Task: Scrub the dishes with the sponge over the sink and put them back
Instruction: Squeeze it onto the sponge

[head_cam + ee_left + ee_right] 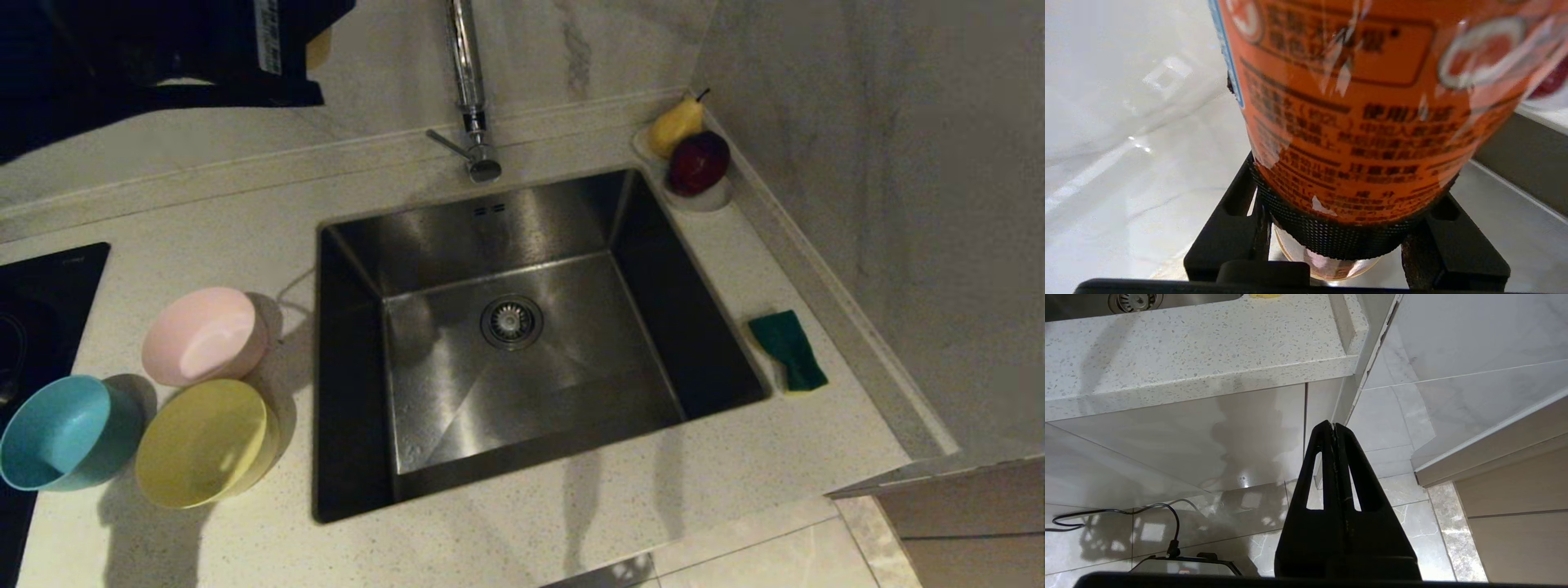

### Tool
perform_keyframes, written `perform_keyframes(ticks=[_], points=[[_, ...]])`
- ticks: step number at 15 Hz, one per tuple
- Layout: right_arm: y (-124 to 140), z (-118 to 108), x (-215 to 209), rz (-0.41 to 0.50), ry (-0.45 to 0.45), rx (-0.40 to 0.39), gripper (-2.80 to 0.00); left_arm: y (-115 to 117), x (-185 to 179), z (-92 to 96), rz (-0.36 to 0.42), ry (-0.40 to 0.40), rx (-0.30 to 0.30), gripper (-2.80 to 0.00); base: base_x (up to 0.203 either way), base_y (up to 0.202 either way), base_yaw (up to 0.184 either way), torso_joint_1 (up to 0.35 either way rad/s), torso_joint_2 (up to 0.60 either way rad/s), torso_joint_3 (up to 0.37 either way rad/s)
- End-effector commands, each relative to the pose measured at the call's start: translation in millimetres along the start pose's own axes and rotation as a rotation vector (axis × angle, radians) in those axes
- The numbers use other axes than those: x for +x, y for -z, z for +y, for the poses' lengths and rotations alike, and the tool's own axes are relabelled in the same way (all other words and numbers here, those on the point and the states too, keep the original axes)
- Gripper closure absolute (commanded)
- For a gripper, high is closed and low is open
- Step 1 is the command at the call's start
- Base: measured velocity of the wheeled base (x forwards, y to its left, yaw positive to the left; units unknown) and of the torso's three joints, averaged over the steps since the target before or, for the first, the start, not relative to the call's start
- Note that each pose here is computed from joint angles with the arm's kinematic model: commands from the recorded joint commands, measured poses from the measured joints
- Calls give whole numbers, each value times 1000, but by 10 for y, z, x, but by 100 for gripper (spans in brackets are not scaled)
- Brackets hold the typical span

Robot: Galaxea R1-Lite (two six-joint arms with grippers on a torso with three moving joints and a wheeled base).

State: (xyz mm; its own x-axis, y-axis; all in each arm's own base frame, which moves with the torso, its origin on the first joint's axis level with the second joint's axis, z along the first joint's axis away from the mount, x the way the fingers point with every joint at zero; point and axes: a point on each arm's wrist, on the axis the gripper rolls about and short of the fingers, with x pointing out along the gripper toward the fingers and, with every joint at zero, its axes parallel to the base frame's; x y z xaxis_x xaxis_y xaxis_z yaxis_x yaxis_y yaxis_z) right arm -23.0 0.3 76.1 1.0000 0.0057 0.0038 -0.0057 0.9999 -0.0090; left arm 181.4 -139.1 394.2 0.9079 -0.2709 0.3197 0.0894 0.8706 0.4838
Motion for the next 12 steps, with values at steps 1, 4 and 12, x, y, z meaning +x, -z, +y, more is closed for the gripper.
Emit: perform_keyframes(ticks=[1, 4, 12], points=[[0, 0, 0, -1, 0, 0, 0, 30, 100, -227, 21, 45, 8, 0, 0, 0, 0, 0, 0, 0], [0, 0, 0, -1, 0, 0, 0, -144, 131, -361, -7, 54, 2, 0, 0, 0, 0, 0, 0, 0], [0, 0, 0, -1, 0, 0, 0, -321, -55, -703, -10, 132, 48, 0, 0, 0, 0, 0, 0, 0]])
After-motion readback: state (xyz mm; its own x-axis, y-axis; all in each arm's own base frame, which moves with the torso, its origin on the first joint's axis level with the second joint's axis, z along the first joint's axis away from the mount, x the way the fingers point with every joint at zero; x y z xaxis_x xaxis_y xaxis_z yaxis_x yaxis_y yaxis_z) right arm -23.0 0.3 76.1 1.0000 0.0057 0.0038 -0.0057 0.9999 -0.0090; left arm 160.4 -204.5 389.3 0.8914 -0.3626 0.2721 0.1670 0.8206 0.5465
